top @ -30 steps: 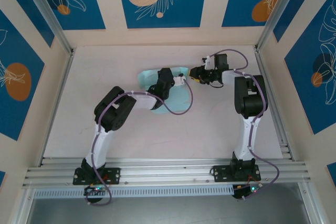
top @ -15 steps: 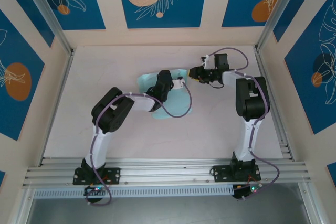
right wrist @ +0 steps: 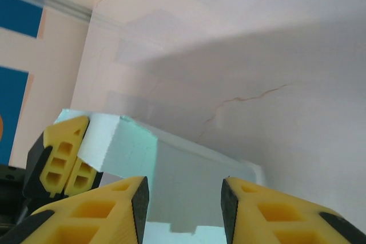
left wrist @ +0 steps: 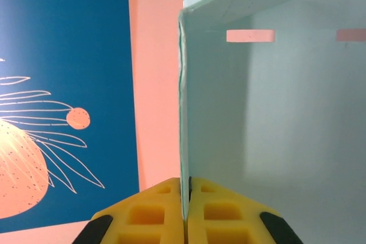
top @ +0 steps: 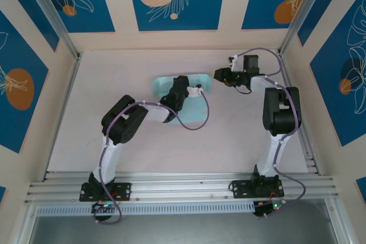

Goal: Fold the paper box

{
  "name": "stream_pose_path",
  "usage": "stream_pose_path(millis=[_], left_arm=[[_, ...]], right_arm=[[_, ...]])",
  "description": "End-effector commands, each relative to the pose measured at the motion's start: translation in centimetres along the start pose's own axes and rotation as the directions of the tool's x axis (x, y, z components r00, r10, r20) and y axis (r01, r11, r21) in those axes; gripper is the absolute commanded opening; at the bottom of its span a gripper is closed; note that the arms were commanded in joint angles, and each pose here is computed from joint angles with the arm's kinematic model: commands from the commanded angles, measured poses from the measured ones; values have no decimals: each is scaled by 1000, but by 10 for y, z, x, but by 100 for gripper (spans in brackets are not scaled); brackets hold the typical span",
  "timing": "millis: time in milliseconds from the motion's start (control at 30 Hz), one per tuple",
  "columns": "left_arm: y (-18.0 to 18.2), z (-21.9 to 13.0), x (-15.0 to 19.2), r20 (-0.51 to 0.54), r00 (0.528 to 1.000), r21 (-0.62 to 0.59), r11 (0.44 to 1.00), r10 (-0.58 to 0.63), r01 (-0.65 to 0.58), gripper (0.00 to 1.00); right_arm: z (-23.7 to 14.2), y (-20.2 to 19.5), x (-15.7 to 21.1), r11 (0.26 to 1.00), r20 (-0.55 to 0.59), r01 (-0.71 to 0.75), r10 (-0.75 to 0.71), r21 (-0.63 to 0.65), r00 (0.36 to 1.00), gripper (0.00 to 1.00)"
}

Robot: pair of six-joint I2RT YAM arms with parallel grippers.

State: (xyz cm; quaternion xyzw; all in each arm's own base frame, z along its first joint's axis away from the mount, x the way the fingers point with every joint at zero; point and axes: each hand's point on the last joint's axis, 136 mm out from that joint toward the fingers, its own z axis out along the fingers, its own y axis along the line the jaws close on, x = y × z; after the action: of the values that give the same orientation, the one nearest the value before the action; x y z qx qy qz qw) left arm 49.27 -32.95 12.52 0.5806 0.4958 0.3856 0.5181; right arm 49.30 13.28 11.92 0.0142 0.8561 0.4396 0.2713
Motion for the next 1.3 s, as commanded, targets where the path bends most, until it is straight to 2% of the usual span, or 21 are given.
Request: stream_pose_path(millis=[0, 100, 233, 300, 467, 633, 733, 967, 1267], left_arm=[[-10, 1, -11, 35, 999, -18, 999, 29, -28, 6], [-11, 4, -13, 38, 999, -8, 1000, 15, -15, 6], [-11, 6, -14, 37, 999, -14, 1000, 18, -18, 6], [-12, 6, -13, 38, 999, -11, 1000, 18, -18, 6], [-11, 6, -14, 38, 999, -13, 1000, 15, -15, 6], [-9, 8, -14, 32, 999, -22, 1000, 7, -6, 6], [-10, 8, -13, 32, 999, -20, 1000, 8, -7, 6], [-7, 6, -14, 36, 999, -28, 999, -15, 16, 6], [-17, -8, -22, 86, 996, -10, 1000, -23, 24, 6]], right_arm=[[-6, -3, -9, 999, -8, -45, 45, -23, 999, 41], [0, -11, -8, 997, -24, -80, 79, -18, 997, 41], [-11, -25, -19, 982, 35, -169, 173, -82, 984, 41], [-13, -40, -23, 980, 45, -197, 199, -33, 979, 41], [12, -49, -24, 983, -35, -182, 181, -15, 983, 41], [32, -36, -30, 985, -84, -165, 161, -46, 983, 43], [46, -26, -27, 984, -154, -173, 163, -52, 974, 46], [56, -13, 0, 988, -236, -149, 134, -45, 962, 46], [31, -2, 43, 991, -181, -121, 108, -61, 978, 46]])
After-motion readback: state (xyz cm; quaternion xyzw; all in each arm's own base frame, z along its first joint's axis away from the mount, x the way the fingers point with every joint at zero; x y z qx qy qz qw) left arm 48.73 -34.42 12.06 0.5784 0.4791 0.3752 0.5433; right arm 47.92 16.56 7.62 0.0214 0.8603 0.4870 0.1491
